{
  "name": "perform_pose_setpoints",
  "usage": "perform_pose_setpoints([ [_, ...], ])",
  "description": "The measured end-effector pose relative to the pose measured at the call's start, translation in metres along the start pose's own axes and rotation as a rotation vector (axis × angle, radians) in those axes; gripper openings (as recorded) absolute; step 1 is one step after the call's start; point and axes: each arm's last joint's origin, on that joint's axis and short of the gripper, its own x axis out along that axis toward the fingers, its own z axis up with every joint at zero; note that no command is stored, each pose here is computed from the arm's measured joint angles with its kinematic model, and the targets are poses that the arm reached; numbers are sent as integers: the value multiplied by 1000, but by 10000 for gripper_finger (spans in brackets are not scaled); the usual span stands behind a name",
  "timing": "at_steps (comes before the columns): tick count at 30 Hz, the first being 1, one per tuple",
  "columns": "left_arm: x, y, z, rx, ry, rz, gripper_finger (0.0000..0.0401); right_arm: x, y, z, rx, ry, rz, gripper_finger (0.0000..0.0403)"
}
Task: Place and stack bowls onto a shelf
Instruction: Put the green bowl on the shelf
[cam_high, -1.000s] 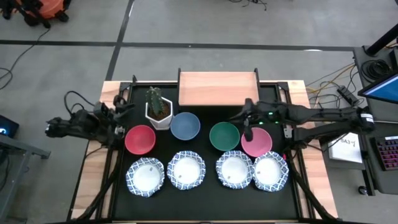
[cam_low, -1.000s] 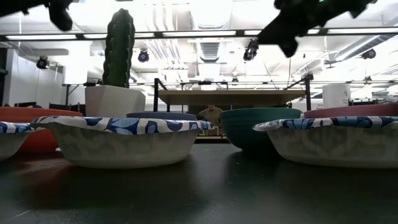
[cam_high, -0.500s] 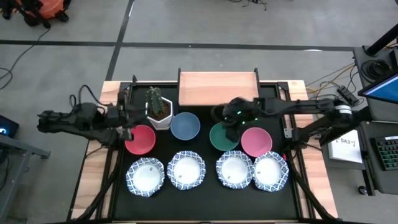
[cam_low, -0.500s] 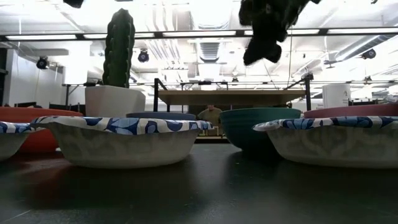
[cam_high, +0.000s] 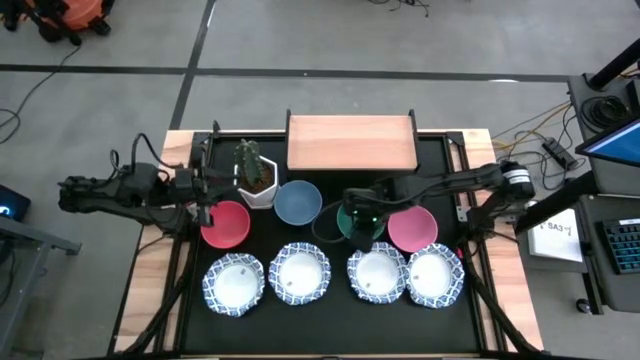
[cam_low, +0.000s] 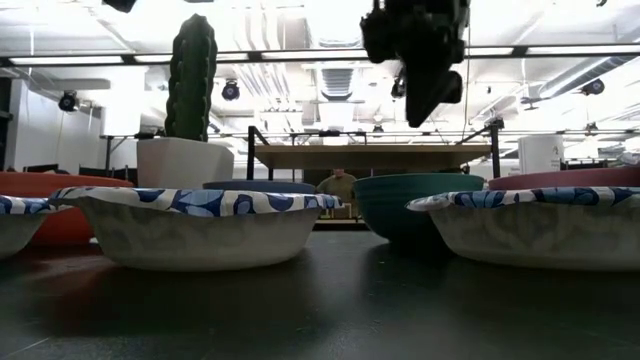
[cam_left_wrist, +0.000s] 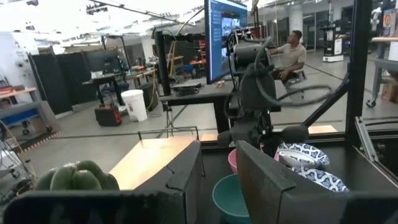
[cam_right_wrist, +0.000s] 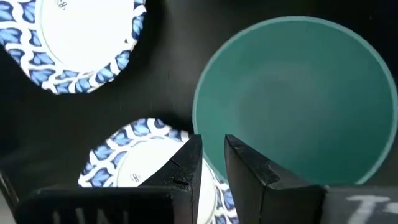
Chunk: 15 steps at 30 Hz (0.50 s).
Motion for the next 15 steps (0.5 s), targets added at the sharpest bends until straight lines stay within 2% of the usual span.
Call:
perform_pose_setpoints([
  [5,0,0,0,27,1,0,84,8,10,13,51,28,58,59],
  [9,-1,1,2,57,-6,9,84,18,13,21,63,42,52,59],
  [12,-2,1,3,79,-9,11,84,26,10,25,153,63,38,59],
  [15,-2,1,3,93,-17,14,84,30,7,29,188,102,88,73],
])
